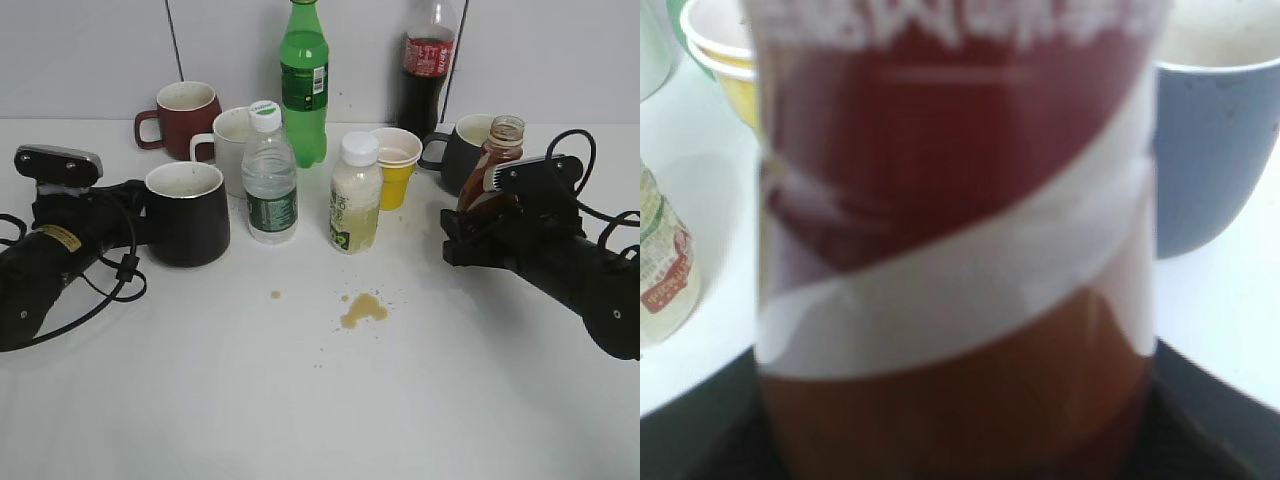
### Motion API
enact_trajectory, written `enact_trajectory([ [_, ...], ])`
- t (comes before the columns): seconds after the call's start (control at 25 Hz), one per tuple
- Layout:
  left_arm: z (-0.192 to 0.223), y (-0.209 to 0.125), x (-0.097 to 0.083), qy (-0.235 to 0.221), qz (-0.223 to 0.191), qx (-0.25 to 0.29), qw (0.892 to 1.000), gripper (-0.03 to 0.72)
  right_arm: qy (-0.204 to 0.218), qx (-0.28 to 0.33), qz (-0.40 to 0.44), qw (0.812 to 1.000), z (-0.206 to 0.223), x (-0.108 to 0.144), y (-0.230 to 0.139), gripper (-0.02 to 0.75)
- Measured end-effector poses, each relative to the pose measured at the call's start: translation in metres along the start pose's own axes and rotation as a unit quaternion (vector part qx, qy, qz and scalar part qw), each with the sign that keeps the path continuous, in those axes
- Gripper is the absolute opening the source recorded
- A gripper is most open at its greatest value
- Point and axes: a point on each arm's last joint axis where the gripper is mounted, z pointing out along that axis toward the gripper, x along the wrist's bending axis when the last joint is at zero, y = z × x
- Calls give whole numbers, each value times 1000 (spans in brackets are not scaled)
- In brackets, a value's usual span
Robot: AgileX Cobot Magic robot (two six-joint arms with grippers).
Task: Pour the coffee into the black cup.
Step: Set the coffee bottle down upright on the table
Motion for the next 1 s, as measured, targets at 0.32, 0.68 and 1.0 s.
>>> enact_trajectory([
  [0.32, -13, -8, 0, 3, -6, 11, 1000, 182, 0, 10, 0, 1000, 0, 0, -2, 504],
  [0.68, -36, -6, 0, 3, -8, 22, 1000, 241, 0, 10, 0, 1000, 6, 0, -13, 504],
  [1.0, -60, 1, -2, -1, -7, 26, 1000, 241, -3, -7, 1, 1000, 11, 0, -20, 510],
])
